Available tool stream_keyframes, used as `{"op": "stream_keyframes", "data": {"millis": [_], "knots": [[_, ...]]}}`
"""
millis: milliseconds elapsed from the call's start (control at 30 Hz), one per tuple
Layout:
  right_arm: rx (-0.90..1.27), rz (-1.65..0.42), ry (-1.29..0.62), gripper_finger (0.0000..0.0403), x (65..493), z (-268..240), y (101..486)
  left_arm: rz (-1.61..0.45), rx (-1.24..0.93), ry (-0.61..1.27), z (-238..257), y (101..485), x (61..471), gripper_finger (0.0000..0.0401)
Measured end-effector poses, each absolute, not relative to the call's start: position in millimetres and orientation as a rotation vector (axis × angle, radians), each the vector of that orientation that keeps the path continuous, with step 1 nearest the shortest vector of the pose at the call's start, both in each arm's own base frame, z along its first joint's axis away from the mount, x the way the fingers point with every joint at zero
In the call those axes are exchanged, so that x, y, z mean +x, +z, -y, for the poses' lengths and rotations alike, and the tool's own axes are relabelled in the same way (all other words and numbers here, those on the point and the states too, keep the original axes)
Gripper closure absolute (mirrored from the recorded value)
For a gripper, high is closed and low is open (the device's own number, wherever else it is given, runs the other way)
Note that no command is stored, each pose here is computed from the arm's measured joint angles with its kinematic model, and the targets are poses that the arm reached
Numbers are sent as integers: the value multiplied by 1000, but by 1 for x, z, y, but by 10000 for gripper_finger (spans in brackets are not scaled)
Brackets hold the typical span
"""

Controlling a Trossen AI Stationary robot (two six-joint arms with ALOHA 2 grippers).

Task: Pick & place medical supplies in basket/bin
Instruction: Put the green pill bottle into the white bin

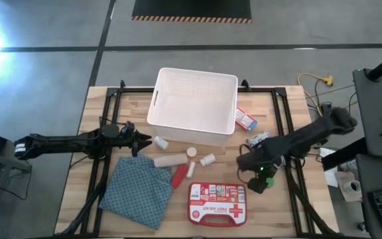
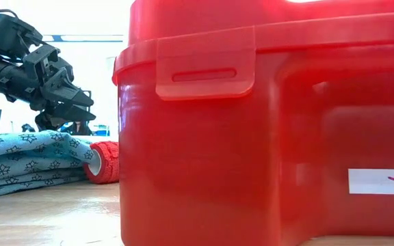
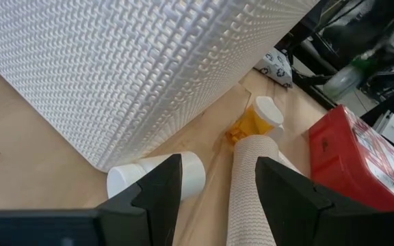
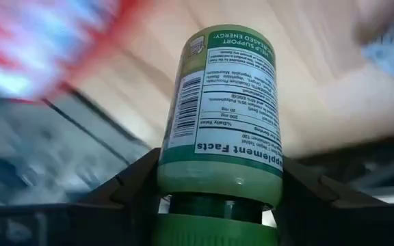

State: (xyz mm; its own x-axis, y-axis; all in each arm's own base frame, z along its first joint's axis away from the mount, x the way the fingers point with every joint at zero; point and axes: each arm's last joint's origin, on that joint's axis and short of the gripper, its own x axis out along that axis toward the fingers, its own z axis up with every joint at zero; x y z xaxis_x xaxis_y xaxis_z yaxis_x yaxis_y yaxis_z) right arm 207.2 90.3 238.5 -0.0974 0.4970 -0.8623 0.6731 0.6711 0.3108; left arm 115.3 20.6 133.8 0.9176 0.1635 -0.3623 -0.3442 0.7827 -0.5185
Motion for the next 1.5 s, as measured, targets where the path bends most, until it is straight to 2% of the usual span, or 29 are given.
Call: {"op": "stream_keyframes", "data": {"millis": [167,300,433,767,1033,1233,1367,1500], "knots": [[1034,-1212,-352,187,201,-75,318,-308,-612,278,-21,134,115,233],[957,-736,-557,187,197,-52,367,-305,-611,277,-21,134,115,233],[835,-570,-660,186,211,-23,384,-302,-610,276,-21,135,116,233],[668,-638,-674,185,278,72,374,-283,-612,271,-21,137,116,233],[614,-683,-646,185,299,103,379,-280,-664,271,-21,137,116,233],[591,-780,-619,184,320,118,362,-267,-779,285,-20,137,116,233],[496,-886,-621,164,334,125,351,-272,-882,260,-19,137,117,233],[414,-991,-619,121,341,127,346,-296,-936,200,-17,138,117,233]]}}
